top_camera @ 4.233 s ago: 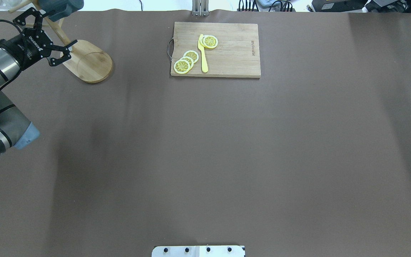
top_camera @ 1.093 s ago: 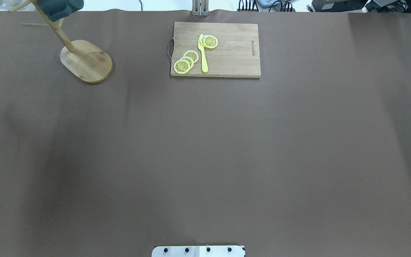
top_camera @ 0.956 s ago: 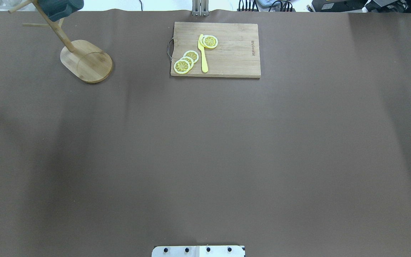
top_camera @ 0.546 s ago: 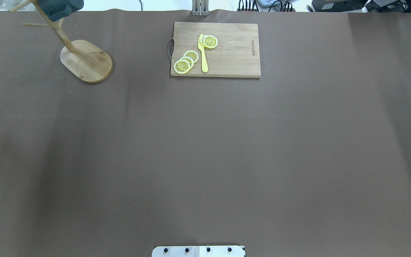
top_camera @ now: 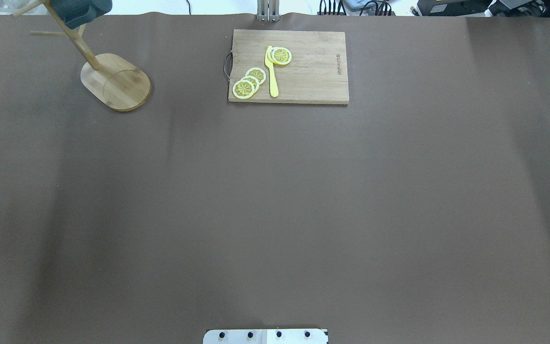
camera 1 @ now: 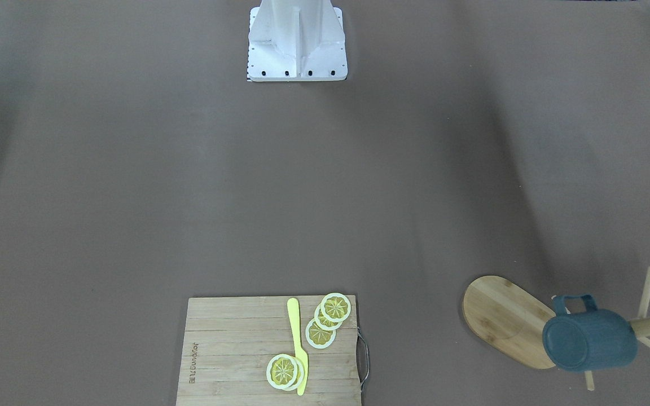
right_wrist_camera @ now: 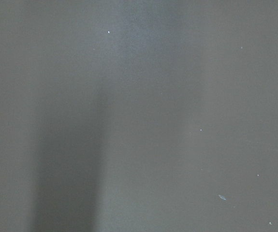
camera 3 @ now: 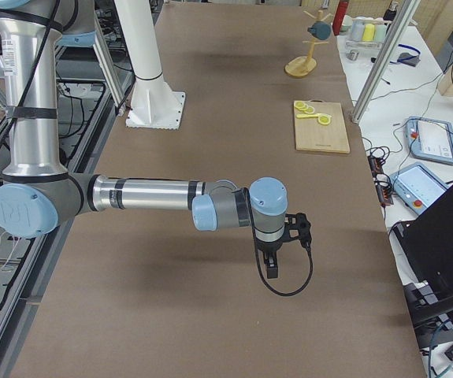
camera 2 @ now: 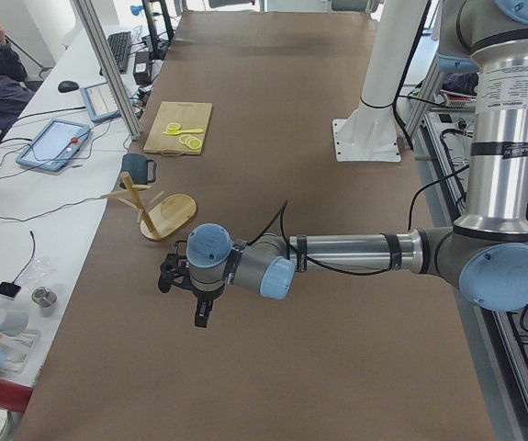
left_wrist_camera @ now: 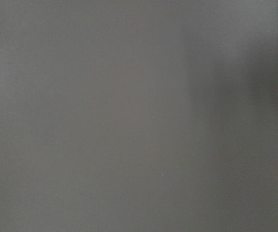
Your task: Hang cup on storage rack
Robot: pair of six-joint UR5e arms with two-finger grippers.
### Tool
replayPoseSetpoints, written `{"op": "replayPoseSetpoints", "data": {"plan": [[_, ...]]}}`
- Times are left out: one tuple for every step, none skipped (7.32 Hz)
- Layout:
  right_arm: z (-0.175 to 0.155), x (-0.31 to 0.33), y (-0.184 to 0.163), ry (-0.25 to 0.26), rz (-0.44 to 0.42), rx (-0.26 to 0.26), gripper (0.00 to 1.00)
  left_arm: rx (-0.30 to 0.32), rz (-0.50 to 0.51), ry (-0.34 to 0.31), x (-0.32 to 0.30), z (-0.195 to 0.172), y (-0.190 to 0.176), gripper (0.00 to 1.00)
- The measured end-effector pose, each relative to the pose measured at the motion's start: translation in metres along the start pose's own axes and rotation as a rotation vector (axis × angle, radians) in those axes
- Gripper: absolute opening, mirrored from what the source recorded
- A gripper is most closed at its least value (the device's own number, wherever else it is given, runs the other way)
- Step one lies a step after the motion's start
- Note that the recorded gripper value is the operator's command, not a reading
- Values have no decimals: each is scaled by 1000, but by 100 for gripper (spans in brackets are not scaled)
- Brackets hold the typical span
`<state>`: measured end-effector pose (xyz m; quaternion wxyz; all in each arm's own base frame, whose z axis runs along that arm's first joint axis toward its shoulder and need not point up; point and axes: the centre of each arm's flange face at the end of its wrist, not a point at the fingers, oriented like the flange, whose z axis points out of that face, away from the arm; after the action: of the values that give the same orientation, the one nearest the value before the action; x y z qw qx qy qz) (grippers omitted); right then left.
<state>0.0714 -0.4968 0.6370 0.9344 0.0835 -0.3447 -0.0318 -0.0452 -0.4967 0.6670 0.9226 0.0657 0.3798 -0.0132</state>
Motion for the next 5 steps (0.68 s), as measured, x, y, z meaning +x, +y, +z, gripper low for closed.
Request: {"op": "replayPoseSetpoints", "data": {"plan": [[0, 0, -1, 5, -6, 1, 100, -18, -13, -16, -1, -1, 2, 100], [0, 2, 0, 19, -8, 0, 100, -30, -20, -23, 1, -3, 4, 100], [1, 4, 2, 33, -6, -4, 100, -41, -25, -25, 4, -4, 5, 100], [3, 6, 3, 39, -2, -13, 100, -62, -32, -28, 8, -7, 6, 100], [9, 8, 6, 38, 5, -27, 100, -92, -29, -33, 14, -10, 7, 100]]}}
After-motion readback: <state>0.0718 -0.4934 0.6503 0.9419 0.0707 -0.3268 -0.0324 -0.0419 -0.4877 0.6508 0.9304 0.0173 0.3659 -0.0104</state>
